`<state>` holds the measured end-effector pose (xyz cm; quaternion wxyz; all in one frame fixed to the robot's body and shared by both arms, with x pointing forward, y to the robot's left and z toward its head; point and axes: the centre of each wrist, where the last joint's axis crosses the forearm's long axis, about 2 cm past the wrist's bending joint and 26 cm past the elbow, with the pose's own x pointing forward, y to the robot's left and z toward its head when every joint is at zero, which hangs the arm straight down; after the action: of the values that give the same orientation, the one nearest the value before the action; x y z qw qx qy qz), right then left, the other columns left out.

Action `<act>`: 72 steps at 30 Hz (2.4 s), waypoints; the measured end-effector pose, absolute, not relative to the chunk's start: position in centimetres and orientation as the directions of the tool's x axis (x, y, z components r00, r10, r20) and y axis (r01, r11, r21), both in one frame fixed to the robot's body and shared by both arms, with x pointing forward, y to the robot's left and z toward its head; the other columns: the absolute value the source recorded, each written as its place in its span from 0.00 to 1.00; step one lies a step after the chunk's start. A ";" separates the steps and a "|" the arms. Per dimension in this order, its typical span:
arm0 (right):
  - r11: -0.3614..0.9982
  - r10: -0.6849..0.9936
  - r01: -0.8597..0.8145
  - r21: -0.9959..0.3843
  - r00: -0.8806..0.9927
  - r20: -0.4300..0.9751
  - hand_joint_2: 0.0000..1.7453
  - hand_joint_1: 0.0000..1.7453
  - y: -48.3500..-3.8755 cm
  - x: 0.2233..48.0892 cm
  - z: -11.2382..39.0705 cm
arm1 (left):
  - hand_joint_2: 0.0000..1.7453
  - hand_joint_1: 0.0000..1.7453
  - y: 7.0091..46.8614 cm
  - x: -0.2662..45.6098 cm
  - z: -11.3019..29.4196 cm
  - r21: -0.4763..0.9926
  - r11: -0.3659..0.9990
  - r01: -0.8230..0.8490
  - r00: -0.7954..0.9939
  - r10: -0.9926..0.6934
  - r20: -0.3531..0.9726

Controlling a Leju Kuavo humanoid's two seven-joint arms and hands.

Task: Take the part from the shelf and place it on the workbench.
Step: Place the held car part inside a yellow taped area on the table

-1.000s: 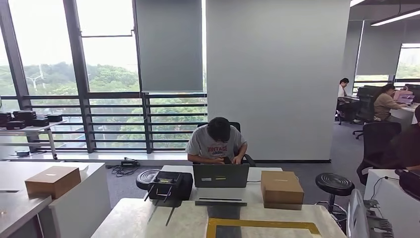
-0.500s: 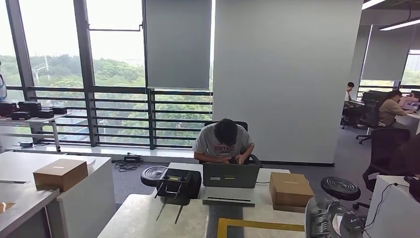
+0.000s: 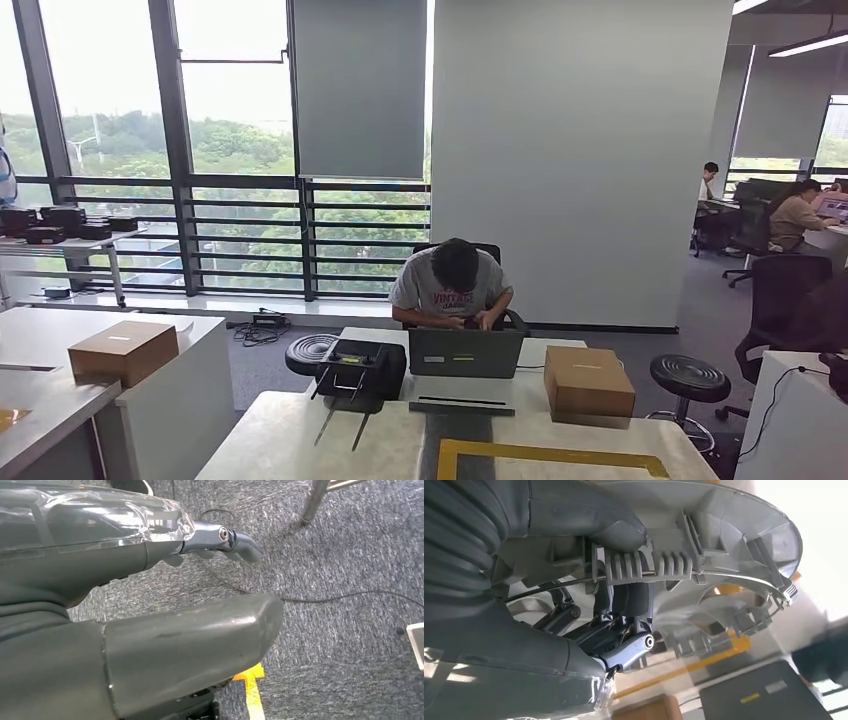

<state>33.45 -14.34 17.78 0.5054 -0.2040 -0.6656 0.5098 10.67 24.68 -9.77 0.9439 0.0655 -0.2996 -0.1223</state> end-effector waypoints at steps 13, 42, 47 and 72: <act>0.240 0.866 -0.399 -0.885 -0.323 0.381 1.00 1.00 -14.7 35.5 13.2 | 0.00 0.00 24.6 10.9 -9.7 0.208 0.949 0.238 0.782 -0.314 0.538; 0.151 0.960 -0.126 -0.980 -0.219 0.176 1.00 1.00 -19.3 43.9 20.5 | 0.00 0.00 23.4 11.6 -9.4 0.150 0.917 0.371 0.727 -0.387 0.567; 0.165 0.954 -0.157 -0.974 -0.225 0.198 1.00 0.50 -19.4 42.9 18.5 | 0.50 0.00 23.3 11.6 -9.4 0.139 0.914 0.381 0.725 -0.389 0.568; 0.602 0.721 -0.184 -0.777 -0.295 0.627 1.00 0.00 -16.9 39.6 18.7 | 1.00 0.00 23.4 11.2 -9.5 0.164 0.908 0.385 0.730 -0.408 0.548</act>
<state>39.56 -16.94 18.65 0.5618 -0.1926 -0.6965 0.4027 11.24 23.42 -9.53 0.9299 0.0196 -0.2990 -0.2132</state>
